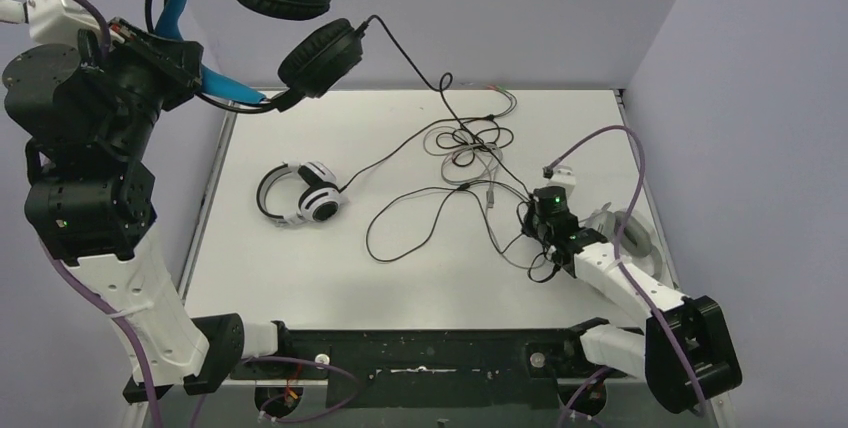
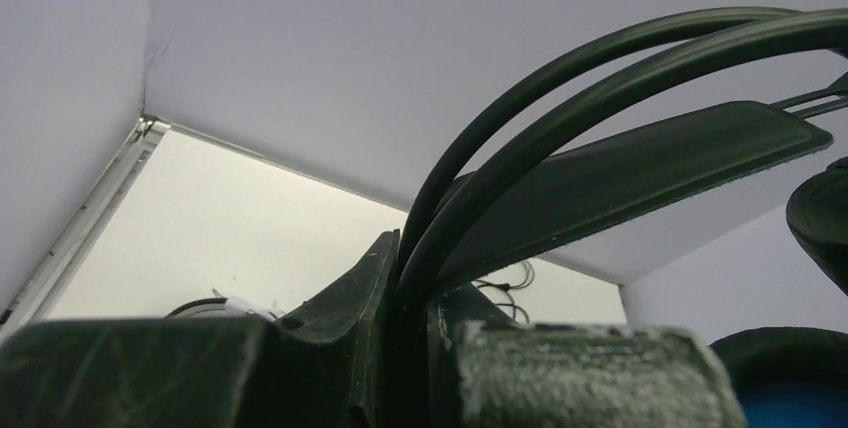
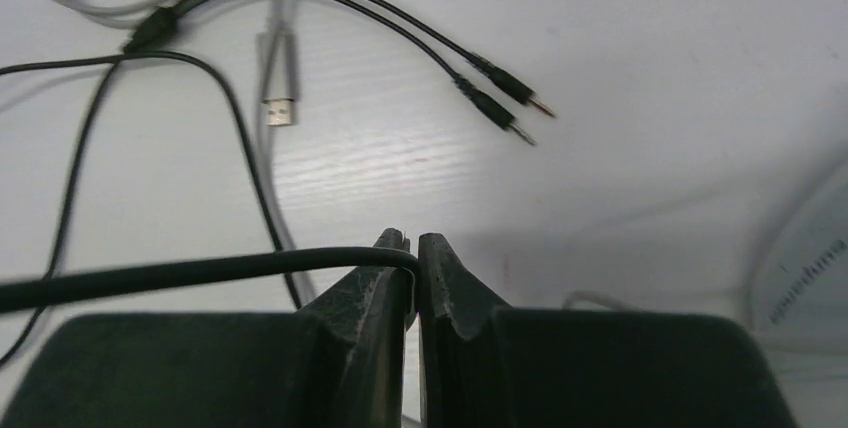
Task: Wrap the headphones
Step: Straighten the headphones cable at the center of the board.
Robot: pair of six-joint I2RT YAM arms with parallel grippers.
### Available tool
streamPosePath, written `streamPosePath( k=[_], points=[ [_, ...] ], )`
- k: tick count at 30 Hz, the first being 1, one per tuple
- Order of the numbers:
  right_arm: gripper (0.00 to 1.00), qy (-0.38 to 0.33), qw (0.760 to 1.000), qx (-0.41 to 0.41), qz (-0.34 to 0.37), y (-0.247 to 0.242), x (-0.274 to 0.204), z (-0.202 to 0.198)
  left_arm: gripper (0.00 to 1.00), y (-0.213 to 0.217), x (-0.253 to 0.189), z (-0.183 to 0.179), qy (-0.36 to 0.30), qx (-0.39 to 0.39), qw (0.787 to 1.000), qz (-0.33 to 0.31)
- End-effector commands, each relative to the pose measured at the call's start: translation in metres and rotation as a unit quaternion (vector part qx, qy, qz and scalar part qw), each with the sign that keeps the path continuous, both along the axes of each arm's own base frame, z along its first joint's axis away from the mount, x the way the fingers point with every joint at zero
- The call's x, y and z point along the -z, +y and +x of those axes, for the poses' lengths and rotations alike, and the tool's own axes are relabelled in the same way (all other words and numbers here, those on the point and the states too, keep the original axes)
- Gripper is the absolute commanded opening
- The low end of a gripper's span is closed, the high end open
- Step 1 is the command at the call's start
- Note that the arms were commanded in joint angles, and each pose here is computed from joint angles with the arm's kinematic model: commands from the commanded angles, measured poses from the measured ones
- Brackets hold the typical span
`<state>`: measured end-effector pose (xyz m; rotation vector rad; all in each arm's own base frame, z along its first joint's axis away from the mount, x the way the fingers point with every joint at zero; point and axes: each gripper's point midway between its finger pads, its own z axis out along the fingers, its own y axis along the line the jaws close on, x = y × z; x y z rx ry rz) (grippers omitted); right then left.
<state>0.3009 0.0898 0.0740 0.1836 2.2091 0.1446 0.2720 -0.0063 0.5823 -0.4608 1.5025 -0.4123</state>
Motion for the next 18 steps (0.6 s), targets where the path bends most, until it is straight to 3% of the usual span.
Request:
streamPosePath(
  k=[1,4,8,12,18],
  points=[
    [0.0,0.063,0.997,0.054,-0.002,-0.038,-0.002,-0.015,0.0,0.006,-0.003,0.014,-0.005,-0.006,0.999,0.035],
    [0.0,0.063,0.992,0.098,0.039,-0.057,-0.013,-0.016,0.0,0.015,0.013,0.013,0.024,-0.02,0.997,0.077],
    [0.0,0.05,0.989,0.137,0.022,-0.081,-0.036,-0.013,0.0,0.028,0.047,0.015,0.072,-0.049,0.986,0.145],
    [0.0,0.029,0.988,0.154,0.011,-0.1,-0.07,-0.004,0.0,0.013,0.118,0.015,0.136,-0.042,0.964,0.223],
    [0.0,0.005,0.975,0.223,-0.004,-0.148,-0.106,0.004,0.0,-0.012,0.238,-0.019,0.236,0.045,0.942,0.235]
  ],
)
